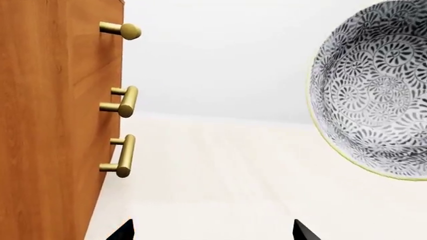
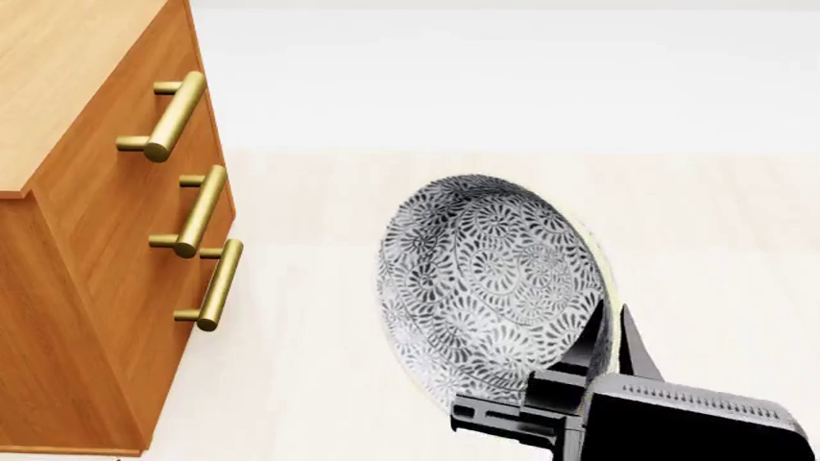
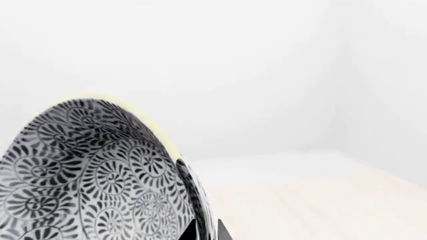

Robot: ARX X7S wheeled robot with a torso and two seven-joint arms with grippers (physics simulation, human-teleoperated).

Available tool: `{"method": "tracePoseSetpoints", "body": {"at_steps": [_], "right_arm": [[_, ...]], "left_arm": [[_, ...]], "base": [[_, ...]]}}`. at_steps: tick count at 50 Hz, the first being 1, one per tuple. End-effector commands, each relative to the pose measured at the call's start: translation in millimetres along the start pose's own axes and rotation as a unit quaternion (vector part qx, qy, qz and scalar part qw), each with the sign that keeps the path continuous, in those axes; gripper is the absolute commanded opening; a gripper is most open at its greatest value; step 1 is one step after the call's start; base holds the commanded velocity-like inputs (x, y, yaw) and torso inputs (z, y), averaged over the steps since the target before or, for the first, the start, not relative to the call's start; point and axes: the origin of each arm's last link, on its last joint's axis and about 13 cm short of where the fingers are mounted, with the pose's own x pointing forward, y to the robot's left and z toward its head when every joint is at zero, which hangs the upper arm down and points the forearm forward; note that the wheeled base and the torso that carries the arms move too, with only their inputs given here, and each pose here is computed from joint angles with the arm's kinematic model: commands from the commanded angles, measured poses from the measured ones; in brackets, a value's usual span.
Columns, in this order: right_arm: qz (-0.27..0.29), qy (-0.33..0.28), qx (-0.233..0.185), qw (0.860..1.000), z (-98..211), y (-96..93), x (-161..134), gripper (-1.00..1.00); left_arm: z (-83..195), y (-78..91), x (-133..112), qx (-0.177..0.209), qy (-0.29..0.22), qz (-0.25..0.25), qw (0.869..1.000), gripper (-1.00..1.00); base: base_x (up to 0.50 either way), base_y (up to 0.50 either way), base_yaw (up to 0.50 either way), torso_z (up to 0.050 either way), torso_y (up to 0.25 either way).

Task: Put the bowl on top of the cabinet.

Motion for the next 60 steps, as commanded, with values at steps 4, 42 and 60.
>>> {"method": "tracePoseSetpoints", "body": {"at_steps": [4,42,60], "right_arm": [[0.035,-0.028,-0.065,0.997,4.7,8.8,28.8,-1.0],[0.132,-0.031,-0.048,0.99,-11.7,17.5,50.1,-1.0],[0.198,-0.078,-0.039,0.976,-4.0,13.4,35.1,-1.0]], "left_arm": [[11.0,-1.4,-9.0,0.002,-0.022,-0.008,1.0,1.0],[70.6,-25.7,31.2,0.092,-0.041,-0.057,0.993,1.0],[72.5,-28.8,39.5,0.092,-0.036,-0.062,0.993,1.0]], "base": [[0.0,0.0,0.0,0.0,0.0],[0.0,0.0,0.0,0.0,0.001],[0.0,0.0,0.0,0.0,0.001]]}}
